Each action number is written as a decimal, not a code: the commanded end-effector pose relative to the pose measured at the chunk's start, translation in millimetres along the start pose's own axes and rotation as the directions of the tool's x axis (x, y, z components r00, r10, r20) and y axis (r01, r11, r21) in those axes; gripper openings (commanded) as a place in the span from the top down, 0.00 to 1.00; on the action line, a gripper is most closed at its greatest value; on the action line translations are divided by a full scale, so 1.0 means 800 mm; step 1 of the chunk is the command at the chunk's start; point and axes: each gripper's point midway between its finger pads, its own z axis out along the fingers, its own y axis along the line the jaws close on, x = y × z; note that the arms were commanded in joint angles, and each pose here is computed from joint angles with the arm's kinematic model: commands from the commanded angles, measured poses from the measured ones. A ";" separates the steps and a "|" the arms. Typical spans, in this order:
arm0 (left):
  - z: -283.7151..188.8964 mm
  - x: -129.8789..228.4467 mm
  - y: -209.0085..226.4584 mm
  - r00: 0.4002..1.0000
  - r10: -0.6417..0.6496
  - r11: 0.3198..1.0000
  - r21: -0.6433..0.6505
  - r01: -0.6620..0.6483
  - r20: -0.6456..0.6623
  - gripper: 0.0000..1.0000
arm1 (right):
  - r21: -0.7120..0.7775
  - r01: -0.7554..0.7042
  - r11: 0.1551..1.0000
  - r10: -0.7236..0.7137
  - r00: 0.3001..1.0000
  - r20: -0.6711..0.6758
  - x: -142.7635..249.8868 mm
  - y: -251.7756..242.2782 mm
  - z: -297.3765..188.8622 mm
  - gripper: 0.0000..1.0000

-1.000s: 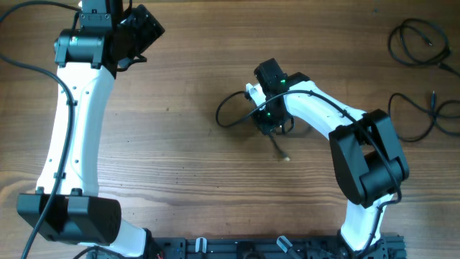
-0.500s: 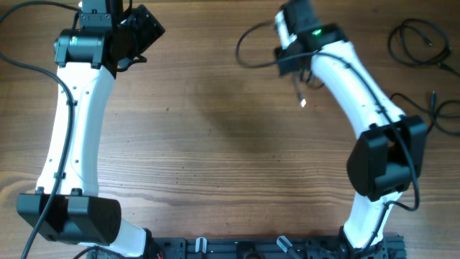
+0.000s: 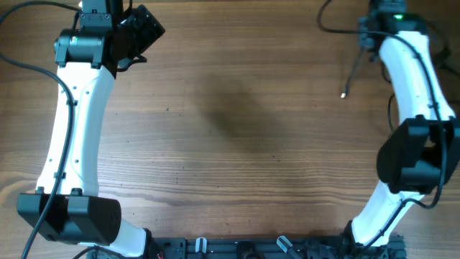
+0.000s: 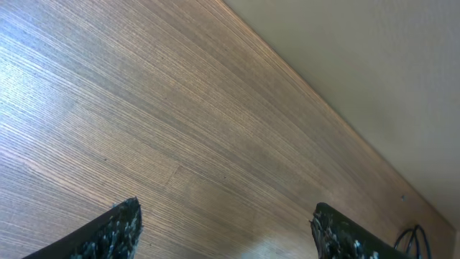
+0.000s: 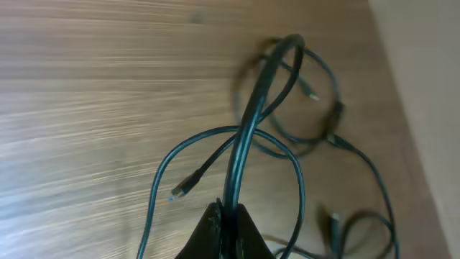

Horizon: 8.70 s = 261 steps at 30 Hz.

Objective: Untangle cables

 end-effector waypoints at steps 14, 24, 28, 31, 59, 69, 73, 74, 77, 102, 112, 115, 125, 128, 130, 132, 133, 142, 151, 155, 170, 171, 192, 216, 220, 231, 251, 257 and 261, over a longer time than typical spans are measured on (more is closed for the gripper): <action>0.005 -0.004 0.006 1.000 0.002 1.000 -0.019 -0.002 0.005 0.23 | 0.085 -0.391 0.916 0.397 0.916 -0.064 0.033 -0.076 0.074 0.96; 0.005 -0.003 0.008 1.000 0.002 1.000 -0.024 -0.002 0.000 0.23 | -0.145 -0.241 0.959 0.224 0.967 -0.124 0.036 -0.006 0.092 0.18; 0.005 -0.003 0.008 1.000 0.002 1.000 -0.024 -0.002 0.000 0.22 | -0.238 -0.260 0.936 0.221 0.959 -0.177 0.040 0.011 0.074 0.00; 0.005 -0.002 0.008 1.000 0.001 1.000 -0.026 -0.002 -0.002 0.22 | -0.293 -0.300 0.908 0.260 0.951 -0.168 0.020 0.009 0.038 0.00; 0.005 0.002 0.013 1.000 0.000 0.999 -0.039 -0.001 -0.016 0.00 | -0.687 -0.280 0.671 0.173 0.960 -0.222 0.110 0.109 -0.304 0.00; 0.005 0.002 0.012 1.000 0.000 0.999 -0.039 -0.001 -0.015 0.00 | -0.626 -0.373 0.685 0.240 0.927 -0.289 0.114 0.103 -0.294 0.00; 0.005 0.002 0.012 1.000 0.000 0.999 -0.039 -0.001 -0.015 0.00 | -0.626 -0.373 0.685 0.240 0.927 -0.289 0.114 0.103 -0.294 0.00; 0.005 0.002 0.013 1.000 0.000 0.999 -0.039 -0.001 -0.016 0.00 | -0.626 -0.372 0.686 0.240 0.927 -0.288 0.114 0.103 -0.294 0.00; 0.005 0.002 0.012 1.000 0.000 0.999 -0.039 -0.001 -0.015 0.00 | -0.591 -0.372 0.716 0.251 0.927 -0.279 0.114 0.099 -0.281 0.00; 0.005 0.002 0.012 1.000 0.000 0.999 -0.039 -0.001 -0.015 0.00 | -0.666 -0.106 0.739 0.538 0.688 0.487 0.257 0.040 -0.275 0.00; 0.005 0.002 0.012 1.000 0.000 0.999 -0.039 -0.001 -0.015 0.00 | -0.701 -0.067 0.710 0.622 0.525 0.581 0.267 0.041 -0.265 0.00; 0.005 0.002 0.013 1.000 0.000 0.999 -0.039 -0.001 -0.016 0.00 | -0.704 -0.053 0.708 0.635 0.484 0.602 0.262 0.038 -0.270 0.00; 0.005 0.002 0.012 1.000 0.000 0.999 -0.039 -0.001 -0.015 0.00 | -0.715 -0.092 0.693 0.636 0.545 0.546 0.277 0.052 -0.245 0.00; 0.005 0.002 0.012 1.000 0.000 0.999 -0.039 -0.001 -0.015 0.00 | -0.727 -0.056 0.684 0.613 0.583 0.533 0.282 0.064 -0.243 0.00; 0.005 0.002 0.012 1.000 0.000 0.999 -0.039 -0.001 -0.015 0.00 | -0.727 -0.056 0.684 0.611 0.589 0.529 0.283 0.066 -0.241 0.00; 0.005 0.002 0.013 1.000 0.000 0.999 -0.039 -0.001 -0.016 0.00 | -0.727 -0.057 0.684 0.611 0.590 0.528 0.283 0.066 -0.241 0.00; 0.005 0.002 0.012 1.000 0.000 0.999 -0.039 -0.001 -0.015 0.00 | -0.727 -0.056 0.685 0.610 0.590 0.529 0.283 0.066 -0.241 0.00; 0.005 0.002 0.012 1.000 0.000 0.999 -0.039 -0.001 -0.015 0.00 | -0.727 -0.056 0.684 0.610 0.590 0.529 0.283 0.066 -0.241 0.00; 0.005 0.002 0.013 1.000 0.000 0.999 -0.039 -0.001 -0.016 0.00 | -0.727 -0.056 0.684 0.610 0.590 0.529 0.283 0.066 -0.241 0.00; 0.005 0.002 0.012 1.000 0.000 0.999 -0.039 -0.001 -0.015 0.00 | -0.727 -0.056 0.684 0.610 0.590 0.529 0.283 0.066 -0.241 0.00; -0.100 0.002 0.004 0.994 0.006 0.998 0.069 -0.013 0.105 0.00 | -0.727 -0.056 0.684 0.610 0.590 0.529 0.283 0.066 -0.241 0.00; -0.108 0.012 0.014 0.994 0.007 0.998 0.062 -0.013 0.106 0.00 | -0.727 -0.056 0.684 0.610 0.590 0.529 0.283 0.066 -0.241 0.01; -0.110 0.185 0.162 0.759 0.369 0.826 0.184 -0.533 0.537 0.00 | -0.727 -0.056 0.684 0.610 0.590 0.529 0.283 0.066 -0.241 0.00; -0.076 0.221 0.177 0.297 0.618 0.529 -0.106 -0.842 0.728 0.00 | -0.727 -0.056 0.684 0.610 0.590 0.529 0.283 0.066 -0.241 0.01; -0.076 0.199 0.199 0.414 0.550 0.683 -0.105 -0.723 0.725 0.00 | -0.727 -0.056 0.685 0.610 0.590 0.529 0.283 0.066 -0.241 0.00; -0.069 0.196 0.212 0.484 0.512 0.745 -0.086 -0.661 0.710 0.00 | -0.727 -0.056 0.684 0.610 0.590 0.529 0.283 0.066 -0.241 0.00; -0.069 0.196 0.212 0.486 0.512 0.746 -0.086 -0.661 0.708 0.00 | -0.727 -0.056 0.684 0.610 0.590 0.529 0.283 0.066 -0.241 0.00; -0.069 0.196 0.212 0.486 0.512 0.746 -0.086 -0.661 0.708 0.00 | -0.727 -0.056 0.684 0.610 0.590 0.529 0.283 0.066 -0.241 0.00; -0.069 0.196 0.212 0.486 0.512 0.746 -0.086 -0.661 0.708 0.00 | -0.727 -0.056 0.685 0.610 0.590 0.529 0.283 0.066 -0.241 0.00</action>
